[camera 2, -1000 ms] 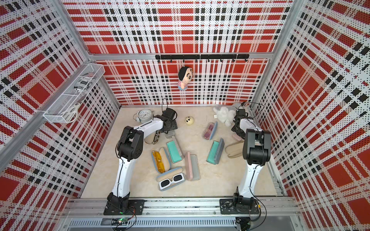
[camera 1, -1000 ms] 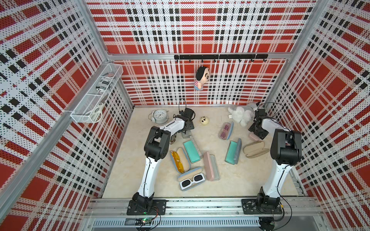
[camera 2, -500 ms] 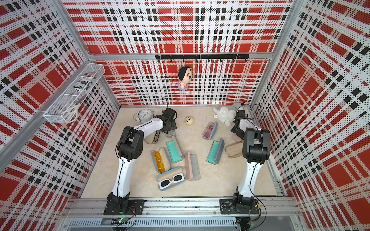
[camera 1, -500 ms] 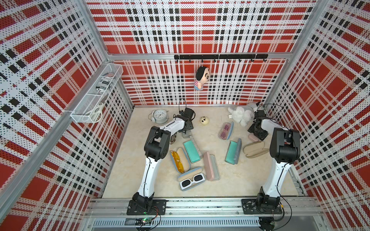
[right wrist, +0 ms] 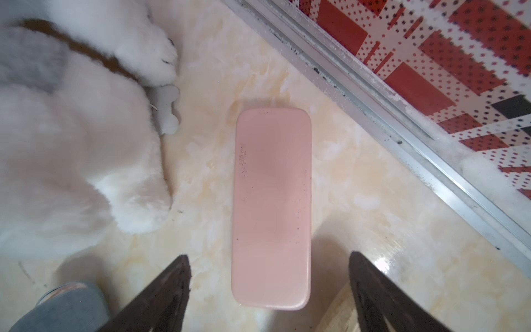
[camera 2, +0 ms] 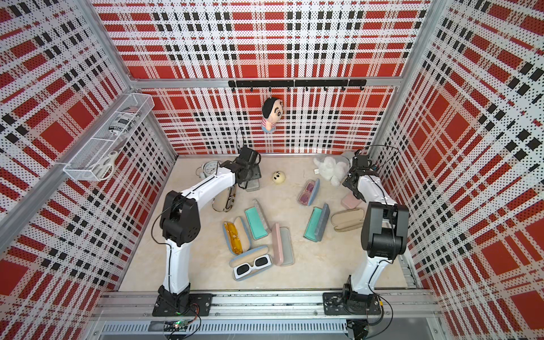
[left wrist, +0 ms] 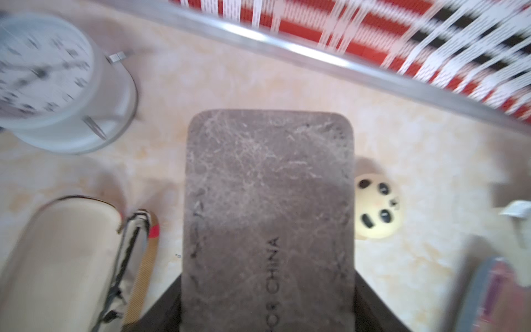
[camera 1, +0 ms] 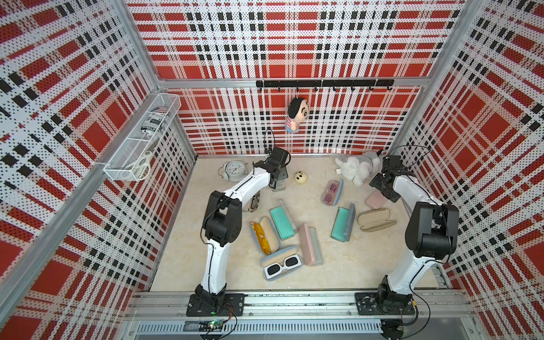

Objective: Close the glasses case
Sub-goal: Pick up the glasses case at the center of the board, then place the glasses case at the center of the board, then close the glasses case at the center of the board.

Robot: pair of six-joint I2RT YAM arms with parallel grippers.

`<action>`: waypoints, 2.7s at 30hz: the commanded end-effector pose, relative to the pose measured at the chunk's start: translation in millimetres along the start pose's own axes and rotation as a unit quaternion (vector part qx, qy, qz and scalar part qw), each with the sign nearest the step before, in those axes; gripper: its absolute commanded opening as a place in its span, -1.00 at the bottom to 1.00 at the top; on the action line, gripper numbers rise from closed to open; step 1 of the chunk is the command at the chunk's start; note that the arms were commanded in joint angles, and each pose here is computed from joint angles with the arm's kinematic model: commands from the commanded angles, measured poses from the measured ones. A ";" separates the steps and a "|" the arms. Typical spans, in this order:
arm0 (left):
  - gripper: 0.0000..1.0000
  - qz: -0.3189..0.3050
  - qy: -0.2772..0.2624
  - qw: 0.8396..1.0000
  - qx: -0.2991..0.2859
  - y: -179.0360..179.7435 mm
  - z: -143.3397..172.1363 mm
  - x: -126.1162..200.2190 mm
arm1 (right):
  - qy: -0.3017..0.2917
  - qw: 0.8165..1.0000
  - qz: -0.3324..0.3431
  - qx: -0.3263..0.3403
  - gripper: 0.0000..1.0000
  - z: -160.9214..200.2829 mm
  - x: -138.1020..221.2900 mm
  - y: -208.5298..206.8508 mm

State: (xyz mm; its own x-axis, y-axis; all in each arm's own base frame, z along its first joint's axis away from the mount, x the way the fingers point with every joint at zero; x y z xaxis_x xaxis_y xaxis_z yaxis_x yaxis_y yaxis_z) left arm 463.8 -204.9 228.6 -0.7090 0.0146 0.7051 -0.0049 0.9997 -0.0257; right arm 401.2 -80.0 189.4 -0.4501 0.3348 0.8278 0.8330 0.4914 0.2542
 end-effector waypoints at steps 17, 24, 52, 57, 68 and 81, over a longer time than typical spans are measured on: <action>-0.19 -0.223 0.024 0.953 0.203 251.0 94.9 80.3 | 0.000 0.986 -0.102 0.135 0.77 64.7 104.1 39.2; -0.18 -0.245 0.068 0.940 0.225 281.7 137.9 62.4 | 0.003 0.979 -0.118 0.165 0.77 81.2 115.4 57.5; 0.97 -0.199 0.072 0.948 0.238 262.9 150.7 52.4 | 0.008 0.974 -0.151 0.168 0.77 85.0 129.7 60.1; 0.97 -0.163 -0.012 0.965 0.206 194.9 96.8 79.5 | 0.005 0.971 -0.164 0.175 0.65 82.8 138.5 59.0; -0.68 0.132 -0.085 0.987 0.023 -24.5 13.5 55.4 | 0.026 0.969 -0.135 0.203 -0.91 92.3 127.9 51.3; -0.92 0.258 0.017 0.963 -0.071 -143.7 68.3 -58.8 | 0.072 0.969 -0.095 0.218 -0.93 125.2 66.8 63.9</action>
State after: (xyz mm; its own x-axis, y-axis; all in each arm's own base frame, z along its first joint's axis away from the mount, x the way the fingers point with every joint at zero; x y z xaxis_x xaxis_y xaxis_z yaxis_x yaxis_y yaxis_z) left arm 454.8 -336.1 132.0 -0.5836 0.4381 0.6837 0.3723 0.8926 -0.2542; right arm 376.6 68.1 210.7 -0.5224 0.1108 0.8455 0.5079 0.8369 0.2041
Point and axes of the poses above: each gripper's point midway between its finger pads, its own x axis back along the fingers, its own y axis along the line the jaws close on, z = x × y, the point moved 8 cm from there along x, back along the fingers, and after that the axes turned 15 degrees about -x, right-handed, at the moved point
